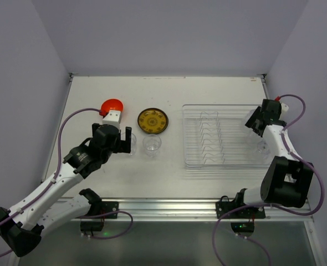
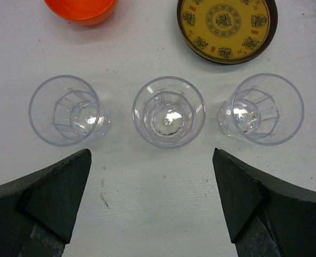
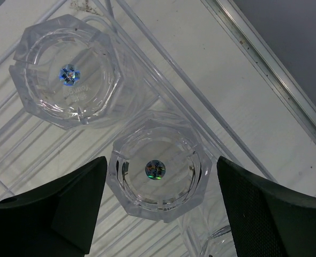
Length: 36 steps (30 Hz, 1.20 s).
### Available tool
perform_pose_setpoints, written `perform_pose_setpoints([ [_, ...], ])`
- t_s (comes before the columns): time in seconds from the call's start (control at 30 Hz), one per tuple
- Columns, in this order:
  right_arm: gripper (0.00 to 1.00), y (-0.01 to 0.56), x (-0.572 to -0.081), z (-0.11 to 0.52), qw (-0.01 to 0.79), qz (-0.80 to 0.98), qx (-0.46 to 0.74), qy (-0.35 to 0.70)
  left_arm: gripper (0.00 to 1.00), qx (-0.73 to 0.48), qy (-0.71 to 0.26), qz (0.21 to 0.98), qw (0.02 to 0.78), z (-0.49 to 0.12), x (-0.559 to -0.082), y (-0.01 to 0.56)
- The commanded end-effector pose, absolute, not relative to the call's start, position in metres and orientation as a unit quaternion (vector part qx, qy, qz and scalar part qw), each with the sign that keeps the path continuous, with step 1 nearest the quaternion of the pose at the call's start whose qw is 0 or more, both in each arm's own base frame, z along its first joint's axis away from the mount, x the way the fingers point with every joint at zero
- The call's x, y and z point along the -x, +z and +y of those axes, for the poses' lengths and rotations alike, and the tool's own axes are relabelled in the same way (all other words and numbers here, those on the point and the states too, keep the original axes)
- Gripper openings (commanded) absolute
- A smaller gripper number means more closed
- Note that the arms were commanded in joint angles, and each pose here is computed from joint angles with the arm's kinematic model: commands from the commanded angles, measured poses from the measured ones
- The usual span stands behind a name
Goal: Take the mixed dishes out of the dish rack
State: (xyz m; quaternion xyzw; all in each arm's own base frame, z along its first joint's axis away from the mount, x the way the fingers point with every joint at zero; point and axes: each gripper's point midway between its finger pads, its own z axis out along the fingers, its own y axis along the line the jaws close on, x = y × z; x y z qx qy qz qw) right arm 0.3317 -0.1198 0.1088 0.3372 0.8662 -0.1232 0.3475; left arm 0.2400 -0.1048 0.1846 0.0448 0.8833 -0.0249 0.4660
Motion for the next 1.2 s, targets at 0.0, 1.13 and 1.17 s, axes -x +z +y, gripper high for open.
perform_pose_setpoints([
  [0.0,0.84,0.101,-0.324,-0.127,0.339,0.859,-0.357,-0.142,1.00,-0.036,-0.042,0.872,0.487,-0.110,-0.244,0.195],
  [1.13,0.14,0.196,-0.317,-0.102,0.468,0.811,-0.346,-0.060,1.00,-0.031,-0.070,0.849,0.523,-0.108,-0.239,0.221],
  [1.17,0.13,0.199,-0.316,-0.101,0.471,0.810,-0.345,-0.057,1.00,-0.033,-0.071,0.847,0.525,-0.108,-0.239,0.223],
])
